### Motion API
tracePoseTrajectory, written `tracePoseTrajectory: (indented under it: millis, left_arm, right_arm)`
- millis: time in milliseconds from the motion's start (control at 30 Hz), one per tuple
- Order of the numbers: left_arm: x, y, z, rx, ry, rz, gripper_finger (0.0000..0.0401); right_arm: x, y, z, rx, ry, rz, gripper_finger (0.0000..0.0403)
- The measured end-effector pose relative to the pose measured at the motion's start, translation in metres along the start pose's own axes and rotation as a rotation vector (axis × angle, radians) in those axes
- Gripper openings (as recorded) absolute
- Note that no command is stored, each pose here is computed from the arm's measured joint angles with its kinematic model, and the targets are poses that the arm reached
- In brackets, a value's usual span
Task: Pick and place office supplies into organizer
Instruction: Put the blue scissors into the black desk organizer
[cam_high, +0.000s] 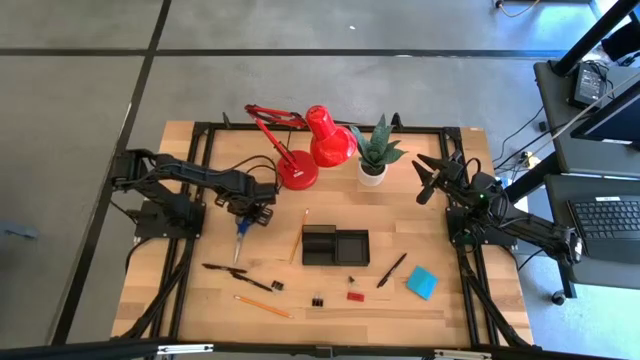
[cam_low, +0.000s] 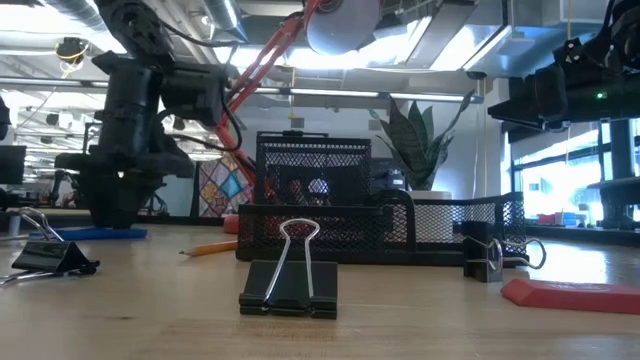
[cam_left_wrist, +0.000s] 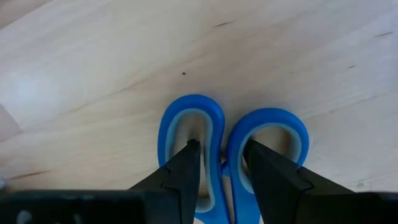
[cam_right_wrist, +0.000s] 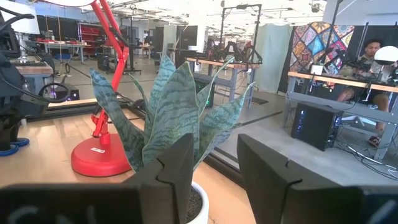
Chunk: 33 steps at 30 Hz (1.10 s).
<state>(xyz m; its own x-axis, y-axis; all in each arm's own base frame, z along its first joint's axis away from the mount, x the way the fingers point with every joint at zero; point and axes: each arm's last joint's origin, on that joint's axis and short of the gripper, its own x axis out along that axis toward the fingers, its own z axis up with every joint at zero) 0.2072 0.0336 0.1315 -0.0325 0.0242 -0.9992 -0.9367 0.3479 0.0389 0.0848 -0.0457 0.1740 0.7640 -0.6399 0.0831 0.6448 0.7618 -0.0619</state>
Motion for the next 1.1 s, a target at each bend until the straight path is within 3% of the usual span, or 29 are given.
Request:
tracePoseTrajectory:
  millis: [367,800,1100]
  left_arm:
    - [-0.001,0.002,0.000,0.032,-0.044,0.009,0.0079]
    - [-0.008,0.000,-0.008,0.124,-0.133,0.002,0.0077]
    - [-0.045,0.007,-0.018,0.161,-0.248,-0.172,0.0075]
  right_arm:
    - [0.000,0.000,0.000,0.000,0.000,0.000,0.0128]
    - [0.000,0.000,0.000,0.000,0.000,0.000,0.0128]
    - [0.000,0.000,0.000,0.003,0.000,0.000,0.0128]
